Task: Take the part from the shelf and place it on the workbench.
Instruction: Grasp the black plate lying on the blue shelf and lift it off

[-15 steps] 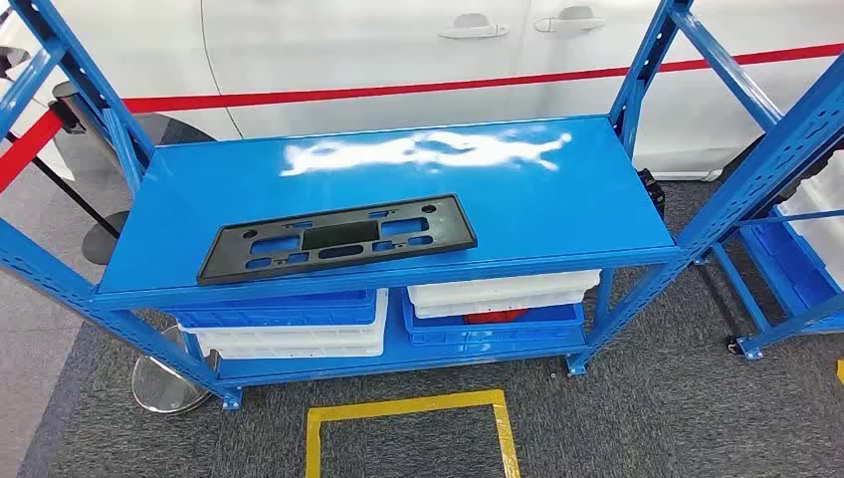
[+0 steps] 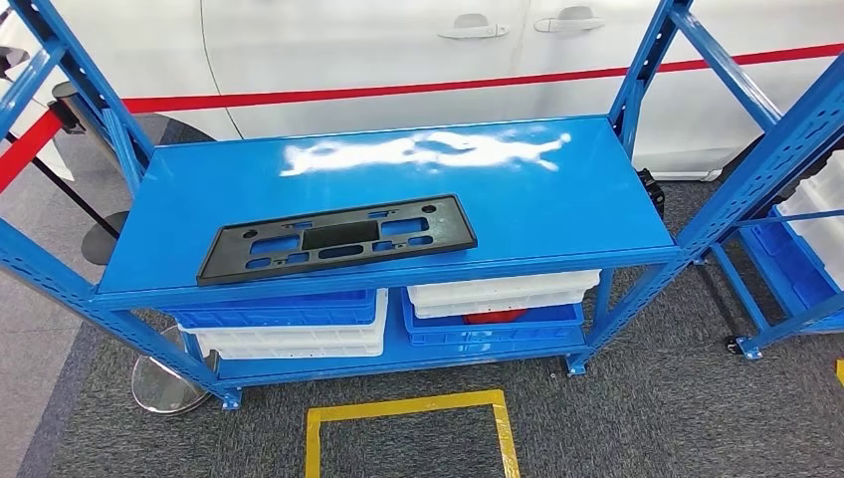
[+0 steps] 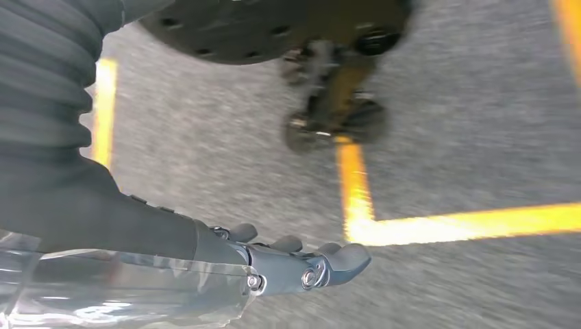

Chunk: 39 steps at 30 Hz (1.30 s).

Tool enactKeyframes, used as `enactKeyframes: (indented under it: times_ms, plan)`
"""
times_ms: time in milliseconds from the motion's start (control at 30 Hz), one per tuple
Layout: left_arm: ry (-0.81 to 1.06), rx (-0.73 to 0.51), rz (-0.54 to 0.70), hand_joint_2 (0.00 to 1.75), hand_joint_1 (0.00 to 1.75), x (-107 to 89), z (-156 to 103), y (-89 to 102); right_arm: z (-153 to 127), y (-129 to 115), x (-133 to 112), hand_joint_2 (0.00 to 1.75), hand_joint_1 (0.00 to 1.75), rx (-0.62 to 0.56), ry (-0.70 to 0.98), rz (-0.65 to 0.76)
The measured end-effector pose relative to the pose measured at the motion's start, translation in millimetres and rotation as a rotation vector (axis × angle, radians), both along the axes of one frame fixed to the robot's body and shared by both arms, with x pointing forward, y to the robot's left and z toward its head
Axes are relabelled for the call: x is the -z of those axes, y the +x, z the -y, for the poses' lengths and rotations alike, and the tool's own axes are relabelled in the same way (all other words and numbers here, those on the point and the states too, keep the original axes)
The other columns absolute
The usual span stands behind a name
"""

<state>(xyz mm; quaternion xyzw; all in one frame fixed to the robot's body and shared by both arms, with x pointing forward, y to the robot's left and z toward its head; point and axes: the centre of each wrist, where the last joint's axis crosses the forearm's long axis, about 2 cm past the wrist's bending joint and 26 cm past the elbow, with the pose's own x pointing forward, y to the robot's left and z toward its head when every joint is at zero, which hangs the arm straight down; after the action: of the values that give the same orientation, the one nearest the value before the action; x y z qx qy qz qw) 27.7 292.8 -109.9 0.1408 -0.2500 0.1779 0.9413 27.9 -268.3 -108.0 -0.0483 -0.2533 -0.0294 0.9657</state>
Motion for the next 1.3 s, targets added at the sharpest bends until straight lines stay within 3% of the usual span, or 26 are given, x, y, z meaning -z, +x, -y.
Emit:
enactKeyframes:
  times_ms: [433, 767, 900, 1133, 1300]
  plan:
    - [0.026, 0.008, 0.038, 0.0, 0.0, 0.7, 4, -0.1, -23, 95, -44, 1.75, 0.0, -0.06, 0.003, 0.551]
    - [0.036, 0.022, 0.059, 0.0, 0.0, 1.0, 7, 0.0, -38, 158, -113, 1.75, 0.0, -0.125, -0.046, 1.02]
    - [0.04, 0.027, 0.066, 0.0, 0.0, 1.1, 8, 0.6, -42, 175, -141, 1.75, 0.0, -0.15, -0.068, 1.181]
    - [0.042, 0.03, 0.067, 0.0, 0.0, 1.1, 8, 0.6, -45, 182, -154, 1.75, 0.0, -0.163, -0.077, 1.254]
    - [0.057, 0.044, 0.078, 0.0, 0.0, 1.2, 9, 2.1, -65, 207, -239, 1.75, 0.0, -0.263, -0.102, 1.69]
